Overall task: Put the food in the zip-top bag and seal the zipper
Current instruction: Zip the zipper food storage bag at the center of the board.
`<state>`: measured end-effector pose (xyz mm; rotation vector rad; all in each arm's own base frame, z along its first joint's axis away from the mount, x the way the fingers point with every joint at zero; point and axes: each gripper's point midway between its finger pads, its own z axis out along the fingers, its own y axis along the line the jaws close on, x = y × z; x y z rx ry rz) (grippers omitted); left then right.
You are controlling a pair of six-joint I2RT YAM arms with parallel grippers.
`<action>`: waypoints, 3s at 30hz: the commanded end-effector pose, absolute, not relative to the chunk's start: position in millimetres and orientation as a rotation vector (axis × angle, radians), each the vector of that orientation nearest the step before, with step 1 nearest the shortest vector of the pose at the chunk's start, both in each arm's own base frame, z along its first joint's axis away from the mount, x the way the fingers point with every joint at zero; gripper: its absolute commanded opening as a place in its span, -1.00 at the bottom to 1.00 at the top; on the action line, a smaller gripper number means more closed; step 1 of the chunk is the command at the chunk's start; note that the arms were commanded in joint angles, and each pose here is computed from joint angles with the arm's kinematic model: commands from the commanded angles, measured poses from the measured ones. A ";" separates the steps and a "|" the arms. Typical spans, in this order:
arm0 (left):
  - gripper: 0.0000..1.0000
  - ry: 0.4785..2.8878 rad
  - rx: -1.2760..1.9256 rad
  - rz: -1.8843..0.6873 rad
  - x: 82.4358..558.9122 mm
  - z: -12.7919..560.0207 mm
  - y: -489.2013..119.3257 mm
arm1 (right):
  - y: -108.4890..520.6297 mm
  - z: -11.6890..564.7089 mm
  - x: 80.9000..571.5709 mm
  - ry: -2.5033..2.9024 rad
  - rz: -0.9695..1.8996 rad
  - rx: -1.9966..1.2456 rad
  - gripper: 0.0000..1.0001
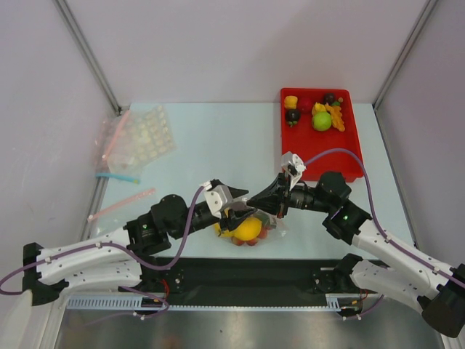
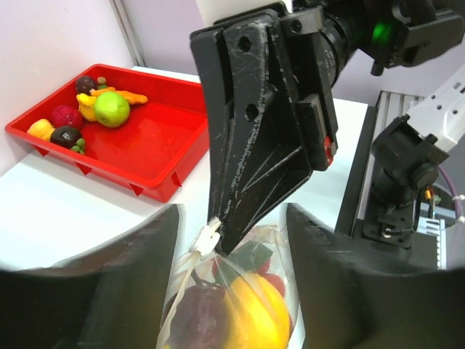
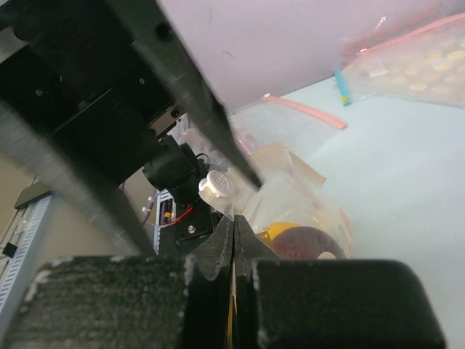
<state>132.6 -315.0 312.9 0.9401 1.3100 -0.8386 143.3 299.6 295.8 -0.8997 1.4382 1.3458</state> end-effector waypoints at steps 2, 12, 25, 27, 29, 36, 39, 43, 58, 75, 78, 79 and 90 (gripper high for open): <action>0.03 1.269 0.880 -0.798 139.7 336.7 -307.2 | 299.6 334.3 137.2 1.284 1.351 -0.924 -1.00; -0.52 1.261 0.914 -0.791 138.8 330.9 -311.5 | 296.4 339.2 129.2 1.247 1.365 -0.942 -1.00; -0.99 1.250 0.874 -0.822 134.8 342.9 -301.7 | 292.4 341.6 123.0 1.198 1.351 -0.972 -1.00; -0.99 1.247 0.872 -0.833 132.9 344.5 -301.1 | 292.0 340.9 121.7 1.192 1.349 -0.980 -1.00; -0.99 1.241 0.872 -0.848 130.9 347.7 -301.0 | 291.1 340.3 120.2 1.178 1.341 -0.991 -0.99; -1.00 1.241 0.915 -0.903 117.3 353.3 -306.5 | 290.4 337.9 118.1 1.161 1.325 -1.018 -0.95; -0.99 1.244 0.916 -0.905 115.7 352.9 -306.9 | 291.0 336.1 117.7 1.154 1.317 -1.032 -0.75; -0.99 1.249 0.914 -0.902 116.2 353.0 -307.1 | 294.0 333.9 114.5 1.149 1.305 -1.050 -0.56; -0.99 1.247 0.902 -0.901 116.1 354.5 -304.2 | 306.5 322.6 119.3 1.203 1.214 -1.084 -0.93; 0.20 1.220 0.953 -0.929 107.9 350.1 -308.4 | 294.1 340.4 105.0 1.151 1.275 -1.078 -1.00; 0.19 1.253 0.987 -0.910 110.5 340.9 -316.5 | 289.5 343.8 103.4 1.135 1.281 -1.066 -1.00; 0.18 1.257 0.993 -0.905 111.2 339.2 -317.9 | 288.9 343.5 102.8 1.133 1.282 -1.067 -1.00; -0.09 1.232 1.015 -0.936 104.7 341.0 -319.6 | 285.4 345.5 98.5 1.104 1.294 -1.083 -1.00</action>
